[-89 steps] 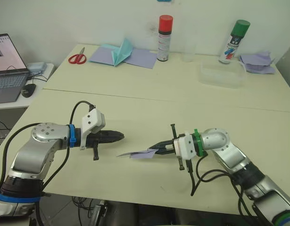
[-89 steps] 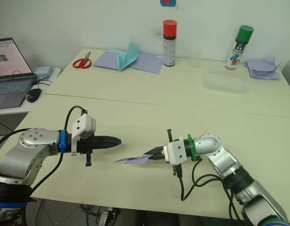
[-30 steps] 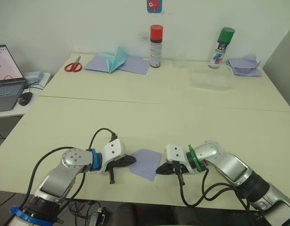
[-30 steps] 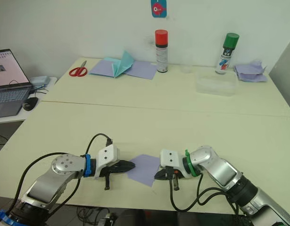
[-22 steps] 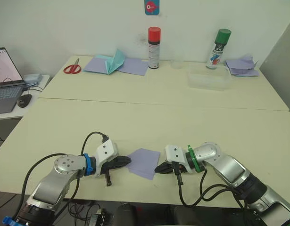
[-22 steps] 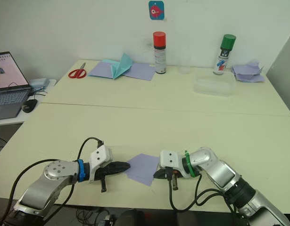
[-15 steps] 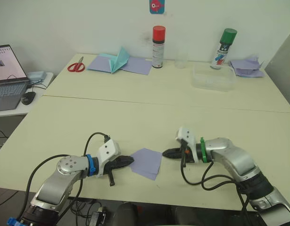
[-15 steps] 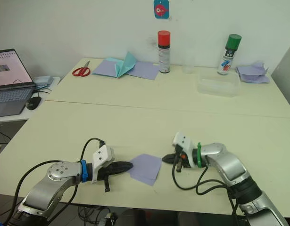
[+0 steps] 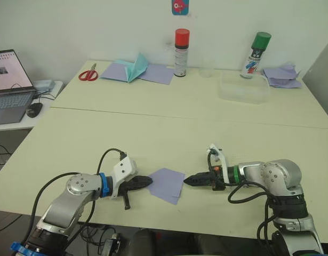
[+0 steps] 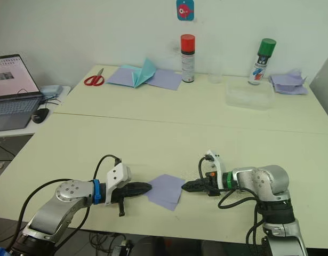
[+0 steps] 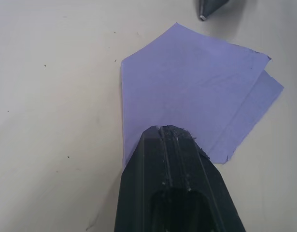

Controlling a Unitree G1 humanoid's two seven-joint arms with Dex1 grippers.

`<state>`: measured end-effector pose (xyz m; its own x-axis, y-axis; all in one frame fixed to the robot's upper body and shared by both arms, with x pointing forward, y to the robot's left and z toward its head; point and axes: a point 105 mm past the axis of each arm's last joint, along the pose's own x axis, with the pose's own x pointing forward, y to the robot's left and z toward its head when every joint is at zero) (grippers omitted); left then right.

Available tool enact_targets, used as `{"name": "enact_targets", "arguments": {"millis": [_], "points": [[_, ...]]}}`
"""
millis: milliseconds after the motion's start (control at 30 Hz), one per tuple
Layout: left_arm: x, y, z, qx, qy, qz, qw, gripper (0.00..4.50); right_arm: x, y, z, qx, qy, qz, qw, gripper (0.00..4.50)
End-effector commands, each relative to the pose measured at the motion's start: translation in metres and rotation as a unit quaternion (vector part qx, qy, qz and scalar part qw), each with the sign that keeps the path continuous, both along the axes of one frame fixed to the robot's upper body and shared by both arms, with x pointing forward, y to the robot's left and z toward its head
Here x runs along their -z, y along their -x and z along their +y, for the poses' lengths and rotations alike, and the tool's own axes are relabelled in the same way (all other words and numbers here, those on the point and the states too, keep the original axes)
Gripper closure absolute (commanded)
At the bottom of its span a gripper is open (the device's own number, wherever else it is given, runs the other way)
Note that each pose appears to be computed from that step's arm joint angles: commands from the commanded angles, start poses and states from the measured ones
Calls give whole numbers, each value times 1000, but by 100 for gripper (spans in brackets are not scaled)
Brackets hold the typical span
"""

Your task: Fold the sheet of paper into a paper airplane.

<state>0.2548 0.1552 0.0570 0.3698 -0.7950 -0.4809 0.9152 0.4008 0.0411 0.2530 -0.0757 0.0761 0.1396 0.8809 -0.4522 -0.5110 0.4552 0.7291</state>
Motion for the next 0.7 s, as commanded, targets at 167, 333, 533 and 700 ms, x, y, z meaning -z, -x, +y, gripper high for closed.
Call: {"name": "enact_targets", "arguments": {"millis": [167,333,533,700], "points": [[26,6,9,-21,-33,49,998,450,-1,-1,16,22,-19,31,999,136],[29,9,7,-20,-31,54,998,450,1,-17,28,79,-24,46,996,136],[31,11,6,-19,-31,56,998,450,-4,-26,35,104,-39,55,992,136],[32,11,8,-17,-33,56,998,450,-9,-23,27,86,-28,35,995,136]]}}
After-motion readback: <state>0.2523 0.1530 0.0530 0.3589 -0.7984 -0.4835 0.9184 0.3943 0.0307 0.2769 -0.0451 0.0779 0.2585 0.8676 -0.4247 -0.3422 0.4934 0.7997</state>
